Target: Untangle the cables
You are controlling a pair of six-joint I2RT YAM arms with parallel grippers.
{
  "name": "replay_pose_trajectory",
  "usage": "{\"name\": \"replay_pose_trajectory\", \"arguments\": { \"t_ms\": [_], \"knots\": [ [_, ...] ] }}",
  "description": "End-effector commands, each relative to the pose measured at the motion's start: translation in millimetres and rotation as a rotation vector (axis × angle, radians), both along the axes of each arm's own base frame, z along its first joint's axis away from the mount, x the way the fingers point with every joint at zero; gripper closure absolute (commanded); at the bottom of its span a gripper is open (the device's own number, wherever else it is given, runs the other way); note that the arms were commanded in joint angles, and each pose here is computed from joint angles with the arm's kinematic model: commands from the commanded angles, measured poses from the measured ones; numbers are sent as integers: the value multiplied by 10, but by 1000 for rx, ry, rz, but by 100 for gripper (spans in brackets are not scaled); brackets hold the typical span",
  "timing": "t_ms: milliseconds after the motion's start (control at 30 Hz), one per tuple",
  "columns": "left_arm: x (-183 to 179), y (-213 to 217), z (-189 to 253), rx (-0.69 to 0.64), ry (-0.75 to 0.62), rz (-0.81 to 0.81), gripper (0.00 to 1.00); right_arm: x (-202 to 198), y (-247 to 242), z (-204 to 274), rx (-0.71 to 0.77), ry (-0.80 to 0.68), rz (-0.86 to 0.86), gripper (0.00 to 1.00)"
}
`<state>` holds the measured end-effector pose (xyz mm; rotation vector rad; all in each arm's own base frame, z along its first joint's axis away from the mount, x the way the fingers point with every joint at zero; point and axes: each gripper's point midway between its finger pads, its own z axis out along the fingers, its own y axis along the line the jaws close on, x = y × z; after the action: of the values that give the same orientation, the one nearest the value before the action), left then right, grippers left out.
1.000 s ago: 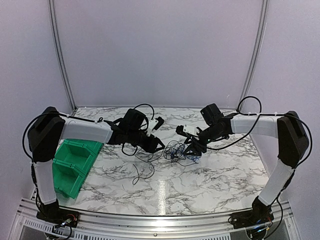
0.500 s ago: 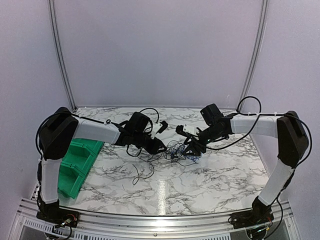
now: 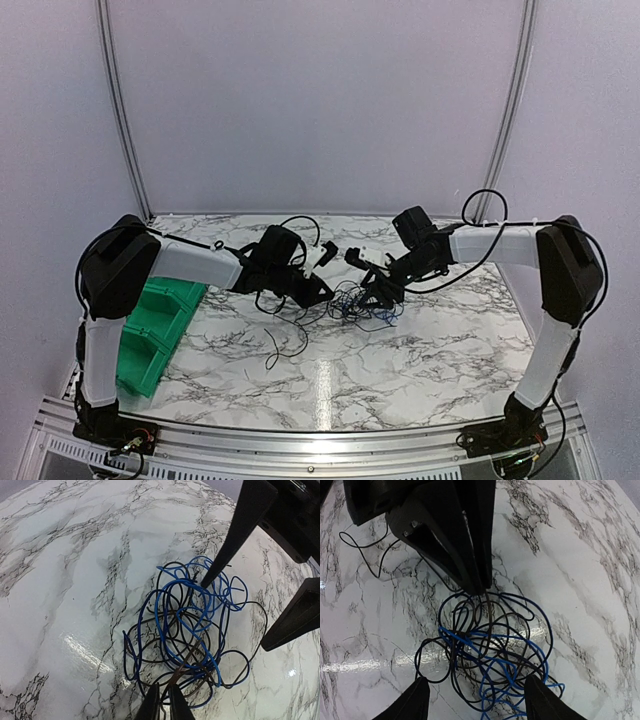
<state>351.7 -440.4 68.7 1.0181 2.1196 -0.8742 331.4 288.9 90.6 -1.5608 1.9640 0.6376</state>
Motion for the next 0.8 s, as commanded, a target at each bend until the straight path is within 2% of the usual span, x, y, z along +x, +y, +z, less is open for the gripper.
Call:
{"name": "replay_pose_trajectory", "arguments": {
  "t_ms": [0, 167, 267, 567, 767],
  "knots": [
    [48, -40, 75, -42, -17, 2, 94, 145, 242, 170, 67, -46, 25, 35],
    [12, 34, 218, -113, -30, 44, 99, 166, 454, 18, 100, -27, 62, 36],
    [-31, 74, 324, -219, 4, 69, 100, 134, 568, -145, 113, 28, 63, 41],
    [-89, 452, 871, -464, 29, 252, 100, 196, 578, -526, 98, 138, -76, 67],
    [-232, 894, 1560, -608, -78, 346, 100, 240, 387, -691, 47, 172, -158, 66]
  ]
}}
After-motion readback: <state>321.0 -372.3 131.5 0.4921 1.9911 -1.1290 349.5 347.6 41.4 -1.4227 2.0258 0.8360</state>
